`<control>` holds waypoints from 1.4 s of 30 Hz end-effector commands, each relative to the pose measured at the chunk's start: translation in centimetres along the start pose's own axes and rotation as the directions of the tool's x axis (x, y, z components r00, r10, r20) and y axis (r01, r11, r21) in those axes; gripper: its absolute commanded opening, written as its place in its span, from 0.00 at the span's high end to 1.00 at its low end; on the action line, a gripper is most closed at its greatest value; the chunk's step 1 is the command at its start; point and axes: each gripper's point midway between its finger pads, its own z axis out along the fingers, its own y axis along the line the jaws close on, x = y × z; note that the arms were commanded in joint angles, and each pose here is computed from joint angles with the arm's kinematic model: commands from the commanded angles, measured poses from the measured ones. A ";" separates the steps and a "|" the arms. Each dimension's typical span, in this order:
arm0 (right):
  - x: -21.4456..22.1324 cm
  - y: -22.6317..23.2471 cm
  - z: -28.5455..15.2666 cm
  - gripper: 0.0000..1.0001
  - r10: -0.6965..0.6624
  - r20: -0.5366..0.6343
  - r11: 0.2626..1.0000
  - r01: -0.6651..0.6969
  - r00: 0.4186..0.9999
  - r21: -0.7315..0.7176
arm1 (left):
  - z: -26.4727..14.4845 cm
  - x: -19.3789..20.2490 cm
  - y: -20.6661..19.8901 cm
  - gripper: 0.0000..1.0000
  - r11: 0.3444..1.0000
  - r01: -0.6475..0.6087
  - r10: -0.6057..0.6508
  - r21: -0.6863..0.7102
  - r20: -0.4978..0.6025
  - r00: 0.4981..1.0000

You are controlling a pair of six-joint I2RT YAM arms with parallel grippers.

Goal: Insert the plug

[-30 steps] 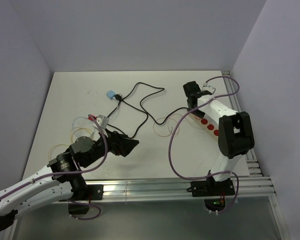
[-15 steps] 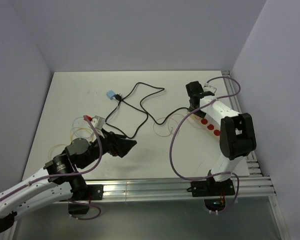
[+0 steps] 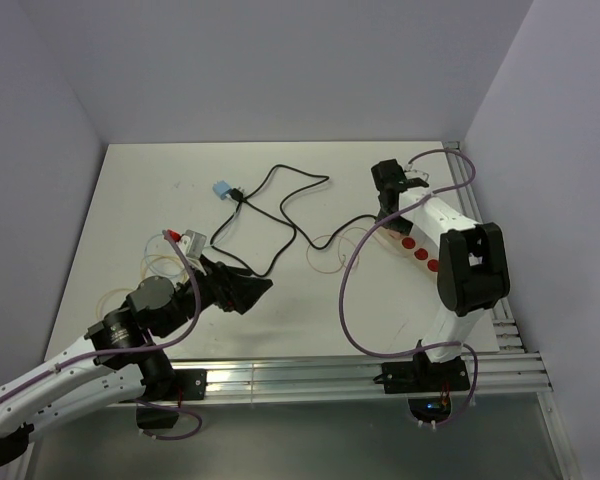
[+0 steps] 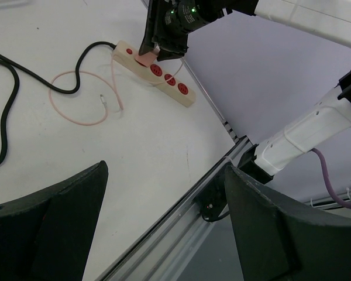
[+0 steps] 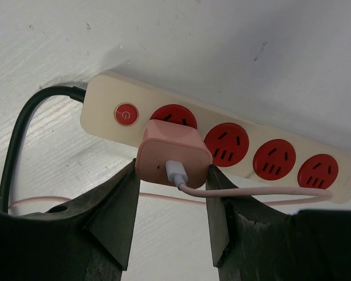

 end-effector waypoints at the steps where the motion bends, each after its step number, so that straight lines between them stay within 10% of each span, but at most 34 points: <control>1: 10.8 2.7 0.6 0.91 -0.135 -0.380 0.982 0.073 0.915 -0.175 | -0.1 -1.9 -1.3 0.14 0.999 0.019 -0.020 0.026 0.045 0.999; 13: 3.4 4.5 -3.6 0.25 -0.092 -0.139 0.973 0.059 0.986 -0.224 | 0.0 -1.4 -1.5 0.15 0.999 0.042 -0.043 0.031 0.018 0.999; 42: -1.7 1.7 -6.4 0.17 0.161 0.058 0.987 -0.160 0.985 -0.021 | 0.2 -1.5 -2.1 0.16 0.998 0.051 -0.052 0.044 0.006 0.999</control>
